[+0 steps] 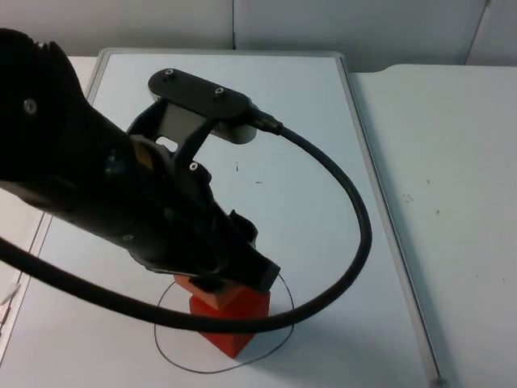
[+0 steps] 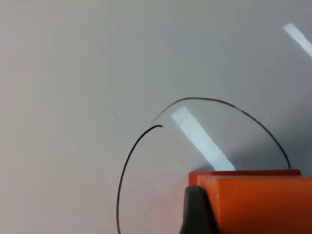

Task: Pick up one cube with the left hand and another cube with the right hand. First place the cube in the right hand at the target position, then stack the cube in the left hand on top.

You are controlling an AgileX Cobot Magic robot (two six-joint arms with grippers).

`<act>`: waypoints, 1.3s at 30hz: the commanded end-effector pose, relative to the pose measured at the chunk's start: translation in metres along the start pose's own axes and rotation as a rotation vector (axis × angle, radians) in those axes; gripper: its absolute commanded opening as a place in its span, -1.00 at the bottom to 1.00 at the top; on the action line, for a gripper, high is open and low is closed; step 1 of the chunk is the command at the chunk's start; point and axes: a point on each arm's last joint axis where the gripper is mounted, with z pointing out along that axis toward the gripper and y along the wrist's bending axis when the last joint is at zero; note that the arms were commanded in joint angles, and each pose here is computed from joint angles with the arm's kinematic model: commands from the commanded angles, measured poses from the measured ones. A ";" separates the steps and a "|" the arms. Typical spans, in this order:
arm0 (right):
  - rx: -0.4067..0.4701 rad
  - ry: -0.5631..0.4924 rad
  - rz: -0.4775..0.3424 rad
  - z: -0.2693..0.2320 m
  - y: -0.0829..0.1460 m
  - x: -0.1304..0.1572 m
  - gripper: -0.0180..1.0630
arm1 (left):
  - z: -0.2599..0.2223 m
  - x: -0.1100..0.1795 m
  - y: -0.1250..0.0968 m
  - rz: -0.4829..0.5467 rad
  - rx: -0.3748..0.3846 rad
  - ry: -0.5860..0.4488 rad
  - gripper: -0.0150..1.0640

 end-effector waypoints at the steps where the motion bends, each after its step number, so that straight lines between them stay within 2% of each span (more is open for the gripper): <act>1: -0.002 -0.007 -0.002 0.000 0.000 0.001 0.88 | 0.002 0.001 -0.002 -0.013 0.002 -0.004 -0.98; 22: -0.002 -0.009 -0.004 0.000 0.000 0.000 0.88 | 0.020 0.011 0.001 -0.019 -0.009 0.054 -0.98; 34: 0.007 -0.010 -0.020 0.000 0.000 0.000 0.88 | 0.019 0.010 0.000 -0.019 -0.007 0.055 -0.98; 39: 0.009 -0.010 -0.024 0.000 -0.001 0.000 0.88 | 0.006 0.004 -0.002 -0.007 0.003 0.019 -0.98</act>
